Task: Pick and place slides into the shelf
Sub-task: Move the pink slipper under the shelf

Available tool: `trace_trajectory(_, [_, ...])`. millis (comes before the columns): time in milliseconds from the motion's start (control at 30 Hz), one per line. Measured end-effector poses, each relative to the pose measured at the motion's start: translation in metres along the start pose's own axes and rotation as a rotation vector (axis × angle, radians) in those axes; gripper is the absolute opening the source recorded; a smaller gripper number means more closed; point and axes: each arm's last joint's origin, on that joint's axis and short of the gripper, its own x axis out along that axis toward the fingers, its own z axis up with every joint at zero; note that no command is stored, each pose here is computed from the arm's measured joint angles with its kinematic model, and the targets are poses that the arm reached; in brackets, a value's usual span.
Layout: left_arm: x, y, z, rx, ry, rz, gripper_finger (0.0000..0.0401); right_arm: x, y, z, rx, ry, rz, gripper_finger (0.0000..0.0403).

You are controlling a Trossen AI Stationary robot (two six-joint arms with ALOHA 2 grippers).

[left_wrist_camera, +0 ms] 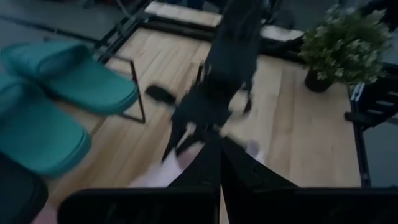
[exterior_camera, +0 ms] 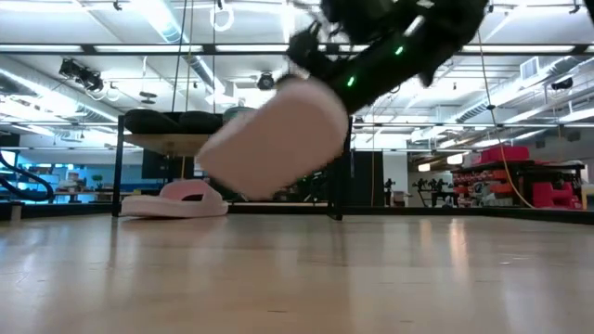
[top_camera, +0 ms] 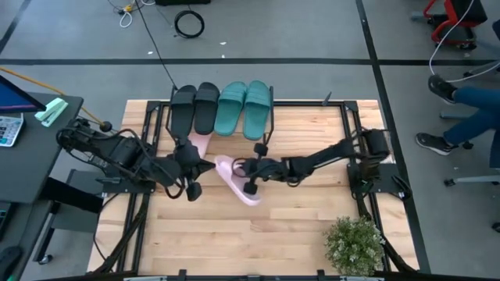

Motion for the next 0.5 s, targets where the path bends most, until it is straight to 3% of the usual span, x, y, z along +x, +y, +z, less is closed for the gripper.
trace_trajectory(167, [0.0,-0.001,0.003,0.047,-0.025,-0.013,0.0017,0.039,0.006,0.011,-0.145,-0.004,-0.067,0.001])
trace_trajectory(267, [0.0,-0.001,0.003,0.047,-0.024,-0.012,0.0024,0.066,0.006,0.016,-0.207,0.081,-0.088,0.001])
trace_trajectory(500, [-0.001,-0.002,0.0,0.064,-0.008,-0.012,0.0011,0.1,-0.005,0.027,-0.159,0.249,-0.194,0.001])
